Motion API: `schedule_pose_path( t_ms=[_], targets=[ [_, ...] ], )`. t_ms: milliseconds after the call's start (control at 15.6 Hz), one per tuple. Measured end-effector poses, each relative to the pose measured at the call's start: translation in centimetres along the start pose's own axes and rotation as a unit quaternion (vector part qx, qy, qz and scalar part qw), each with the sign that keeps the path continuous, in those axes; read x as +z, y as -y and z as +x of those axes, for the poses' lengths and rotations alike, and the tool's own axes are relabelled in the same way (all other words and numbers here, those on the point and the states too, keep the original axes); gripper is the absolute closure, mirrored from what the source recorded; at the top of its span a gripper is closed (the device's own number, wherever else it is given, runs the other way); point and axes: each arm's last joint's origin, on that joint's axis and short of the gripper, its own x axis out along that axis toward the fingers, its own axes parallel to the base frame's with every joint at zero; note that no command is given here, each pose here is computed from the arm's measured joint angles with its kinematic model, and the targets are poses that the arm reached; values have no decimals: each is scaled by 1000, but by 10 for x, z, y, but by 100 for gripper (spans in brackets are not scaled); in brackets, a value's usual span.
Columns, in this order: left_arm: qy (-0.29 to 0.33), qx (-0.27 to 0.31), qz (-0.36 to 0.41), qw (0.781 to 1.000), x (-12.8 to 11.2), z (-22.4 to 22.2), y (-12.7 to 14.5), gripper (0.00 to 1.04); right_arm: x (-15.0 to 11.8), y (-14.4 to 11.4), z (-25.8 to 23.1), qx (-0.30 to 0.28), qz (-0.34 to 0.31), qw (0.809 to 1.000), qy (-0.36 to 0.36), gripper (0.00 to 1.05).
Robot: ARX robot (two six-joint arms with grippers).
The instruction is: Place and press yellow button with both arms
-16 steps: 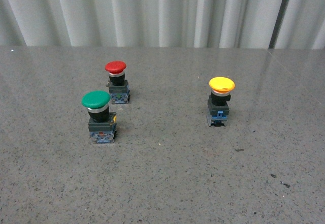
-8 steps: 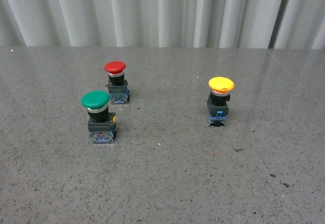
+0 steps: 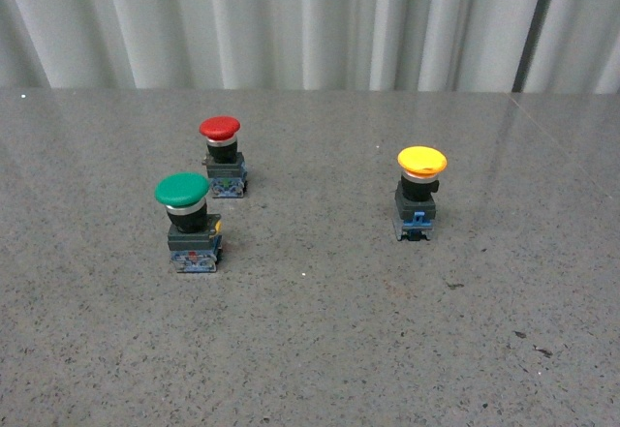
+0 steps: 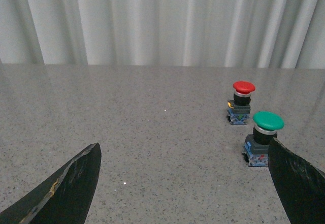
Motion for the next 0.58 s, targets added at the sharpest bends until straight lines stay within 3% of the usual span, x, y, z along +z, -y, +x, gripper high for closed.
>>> schedule_pose_path(
  t_ms=[575],
  targets=[
    [0,0,0,1000,0,0,0,7,-3,0,-12,0,0,1000,-6,103]
  ],
)
